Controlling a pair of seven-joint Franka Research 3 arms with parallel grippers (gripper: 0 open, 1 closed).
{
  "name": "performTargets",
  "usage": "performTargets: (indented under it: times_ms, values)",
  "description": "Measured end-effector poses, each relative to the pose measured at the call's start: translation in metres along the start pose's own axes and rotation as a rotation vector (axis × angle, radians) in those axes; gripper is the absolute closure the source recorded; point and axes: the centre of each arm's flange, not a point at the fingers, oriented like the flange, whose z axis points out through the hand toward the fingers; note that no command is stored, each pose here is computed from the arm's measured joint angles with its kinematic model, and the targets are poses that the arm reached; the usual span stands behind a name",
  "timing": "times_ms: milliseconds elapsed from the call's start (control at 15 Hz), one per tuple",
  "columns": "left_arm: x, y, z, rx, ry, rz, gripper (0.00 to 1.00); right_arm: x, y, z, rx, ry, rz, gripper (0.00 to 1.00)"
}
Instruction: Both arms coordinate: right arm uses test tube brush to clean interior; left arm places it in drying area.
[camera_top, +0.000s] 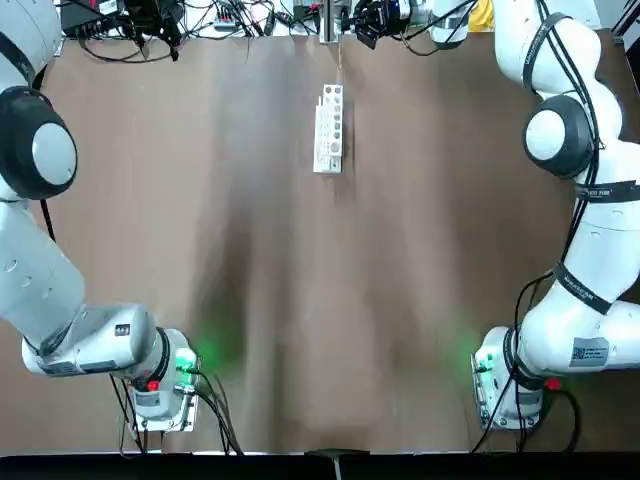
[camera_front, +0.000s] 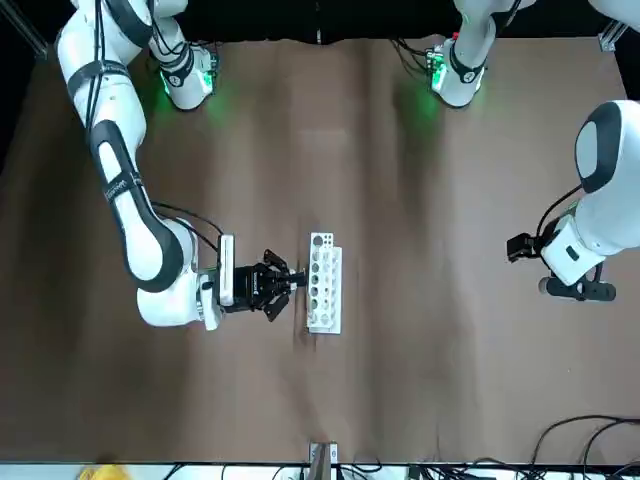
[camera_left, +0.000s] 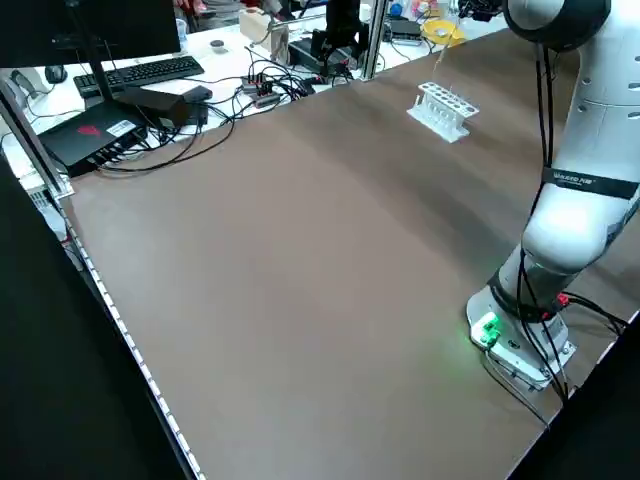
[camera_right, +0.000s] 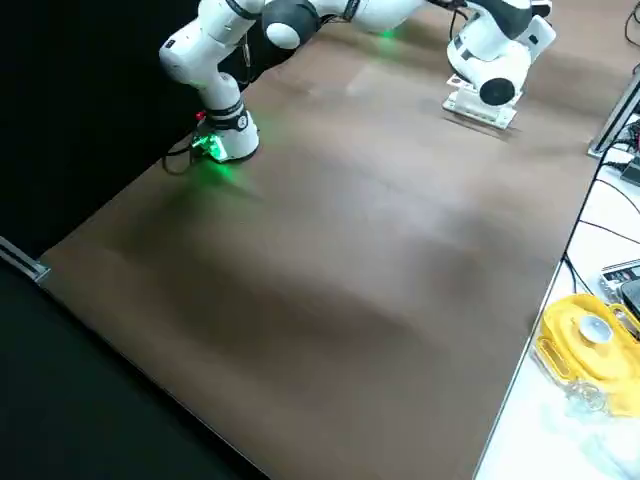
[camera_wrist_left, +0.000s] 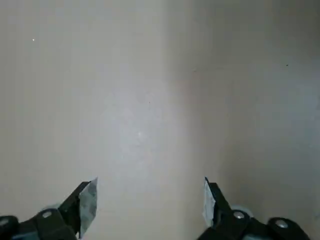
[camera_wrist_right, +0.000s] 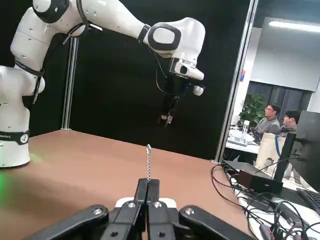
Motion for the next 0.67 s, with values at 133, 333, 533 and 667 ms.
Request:
performTargets:
  times_ms: [133, 333, 533, 667]
  values:
    - [0.0, -0.0001, 0.0, 0.0, 0.0, 0.0, 0.0, -0.0005, 0.0003, -0.0011, -0.002, -0.002, 0.0, 0.97]
    - [0.0, -0.0001, 0.0, 0.0, 0.0, 0.0, 0.0, -0.0015, 0.001, -0.002, -0.009, -0.009, 0.0, 0.97]
    - [0.0, -0.0001, 0.0, 0.0, 0.0, 0.0, 0.0, -0.0021, 0.0014, -0.0015, -0.015, -0.015, -0.001, 0.97]
    - [0.0, -0.0001, 0.0, 0.0, 0.0, 0.0, 0.0, -0.0025, 0.0009, -0.0005, -0.014, -0.016, 0.0, 0.97]
